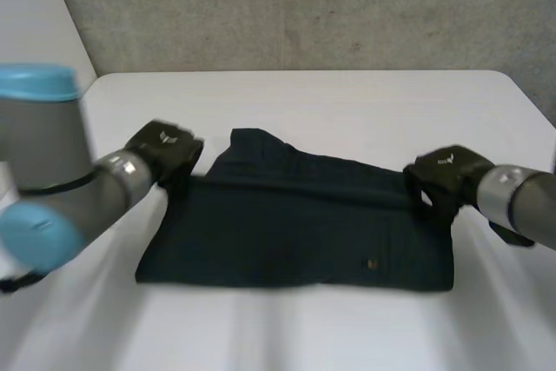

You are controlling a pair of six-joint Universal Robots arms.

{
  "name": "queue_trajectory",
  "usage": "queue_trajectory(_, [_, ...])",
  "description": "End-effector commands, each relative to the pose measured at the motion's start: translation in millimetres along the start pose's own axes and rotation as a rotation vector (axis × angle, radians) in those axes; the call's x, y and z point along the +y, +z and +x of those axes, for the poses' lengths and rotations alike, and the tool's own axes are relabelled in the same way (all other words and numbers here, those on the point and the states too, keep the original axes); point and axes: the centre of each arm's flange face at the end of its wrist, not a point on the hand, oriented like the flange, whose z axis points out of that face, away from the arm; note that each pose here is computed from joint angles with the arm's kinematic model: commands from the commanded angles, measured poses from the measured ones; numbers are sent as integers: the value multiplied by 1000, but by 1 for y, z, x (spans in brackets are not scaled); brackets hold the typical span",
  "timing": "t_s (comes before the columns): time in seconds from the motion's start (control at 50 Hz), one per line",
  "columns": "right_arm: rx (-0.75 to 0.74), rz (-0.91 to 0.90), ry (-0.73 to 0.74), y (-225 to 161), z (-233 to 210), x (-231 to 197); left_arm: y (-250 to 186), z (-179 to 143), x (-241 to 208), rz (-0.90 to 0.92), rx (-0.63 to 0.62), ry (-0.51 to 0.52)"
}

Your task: Fold the shorts.

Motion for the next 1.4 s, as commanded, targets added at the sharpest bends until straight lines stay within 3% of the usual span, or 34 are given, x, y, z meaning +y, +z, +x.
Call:
queue_trajectory(0.02, [192, 68, -62, 47, 6, -7, 88, 7, -21, 129, -119, 34])
queue_trajectory(0.2, [323, 201, -99, 96, 15, -4, 143, 32, -27, 336, -213, 60])
queue_trajectory(0.36, [388, 378, -122, 120, 19, -8, 156, 52, -14, 388, -241, 70])
queue_trajectory(0.42, [409, 393, -79, 103, 27, -17, 145, 71, -9, 345, -199, 72])
queue_trajectory(0.52, [353, 358, 17, 41, 20, -31, 106, 57, -27, 305, -193, 55])
queue_trajectory(0.58, [279, 243, 98, 24, 5, -12, 79, 49, -30, 282, -176, 22])
queue_trajectory(0.66, [132, 83, 240, 11, -20, 23, 40, 37, -25, 238, -149, -105])
queue_trajectory(0.76, [18, 79, 309, 10, -39, 48, 5, 36, -8, 195, -71, -280])
queue_trajectory(0.96, [120, 106, 274, 42, -33, 71, -13, 35, 14, 134, -44, -315])
queue_trajectory(1.14, [302, 72, 101, 25, 12, 66, -20, 18, 2, 179, -82, -323])
queue_trajectory(1.24, [357, -34, -125, 16, 42, 69, -29, 13, -6, 200, -92, -324])
queue_trajectory(1.32, [357, 15, -341, 15, 33, 40, -39, 9, -6, 206, -98, -325])
queue_trajectory(1.34, [333, 82, -453, 13, 14, 17, -41, 7, -6, 211, -98, -327])
queue_trajectory(1.4, [279, 204, -584, 12, -22, -16, -45, 7, -6, 216, -90, -326])
